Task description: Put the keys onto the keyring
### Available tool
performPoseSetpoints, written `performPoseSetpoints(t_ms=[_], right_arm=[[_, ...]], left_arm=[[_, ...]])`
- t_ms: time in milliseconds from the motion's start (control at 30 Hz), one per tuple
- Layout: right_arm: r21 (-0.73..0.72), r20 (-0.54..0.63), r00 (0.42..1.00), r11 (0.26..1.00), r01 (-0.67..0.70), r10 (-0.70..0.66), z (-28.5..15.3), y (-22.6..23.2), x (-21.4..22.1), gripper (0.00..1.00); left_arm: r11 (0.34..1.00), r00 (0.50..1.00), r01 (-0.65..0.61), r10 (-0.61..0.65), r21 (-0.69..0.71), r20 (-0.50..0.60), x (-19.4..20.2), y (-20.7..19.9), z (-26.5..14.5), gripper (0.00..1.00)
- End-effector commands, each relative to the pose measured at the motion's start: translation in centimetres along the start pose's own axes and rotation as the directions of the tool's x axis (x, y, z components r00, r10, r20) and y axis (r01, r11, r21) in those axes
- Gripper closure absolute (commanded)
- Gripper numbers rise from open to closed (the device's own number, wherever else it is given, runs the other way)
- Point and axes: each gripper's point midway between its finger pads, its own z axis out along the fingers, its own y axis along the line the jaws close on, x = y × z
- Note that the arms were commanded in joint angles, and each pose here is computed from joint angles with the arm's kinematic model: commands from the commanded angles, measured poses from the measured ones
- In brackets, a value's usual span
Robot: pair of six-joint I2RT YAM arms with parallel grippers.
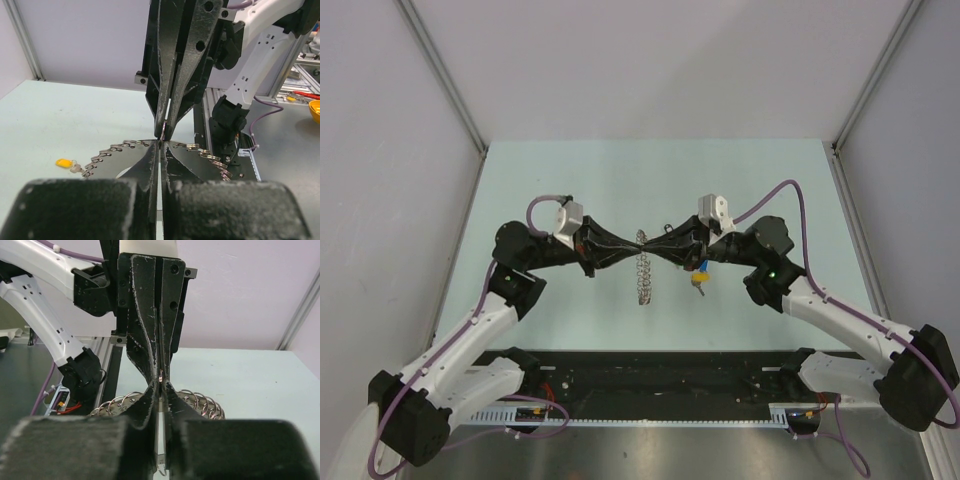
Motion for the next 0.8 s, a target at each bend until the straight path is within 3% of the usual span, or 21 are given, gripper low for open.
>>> performPoseSetpoints(t_ms=[0, 100, 133, 167, 367, 500, 767], right_arm=[[0.015, -0.010, 1.000, 1.000, 0.014, -0.014, 0.1, 0.2, -0.1, 0.84], [0.066, -0.037, 0.999, 0.998, 0.013, -0.010, -0.8, 0.0, -0.4, 0.64], [0.081, -0.029, 0.999, 0.996, 0.025, -0.022, -1.2, 0.1, -1.2, 0.60], [0.120, -0.035, 0.999, 0.992, 0.029, -0.025, -1.6, -0.4, -1.3, 0.52], [0.344, -0.107, 0.993, 0.939, -0.002, 0.041, -5.4, -2.2, -1.2, 0.25], [0.485, -0.195, 0.971, 0.874, -0.025, 0.136, -8.2, -3.0, 1.1, 0.16], [0.627, -0.297, 0.905, 0.777, -0.055, 0.304, -11.7, -3.1, 5.3, 0.10]], left_arm=[[1.000, 0.998, -0.005, 0.005, 0.003, -0.055, 1.0, 0.3, 0.2, 1.00], [0.996, 0.991, -0.086, 0.082, -0.035, -0.106, 1.3, 1.4, 0.0, 0.99], [0.996, 0.986, -0.055, 0.044, -0.064, -0.159, 2.7, 1.8, -0.4, 1.00], [0.990, 0.978, -0.124, 0.111, -0.063, -0.178, 2.3, 2.3, -0.5, 0.99], [0.974, 0.936, -0.207, 0.171, -0.089, -0.308, 4.7, 3.3, -1.7, 1.00], [0.962, 0.917, -0.265, 0.228, -0.073, -0.329, 5.6, 2.6, -2.0, 1.00], [0.946, 0.908, -0.313, 0.273, -0.080, -0.318, 5.7, 1.8, -2.7, 1.00]])
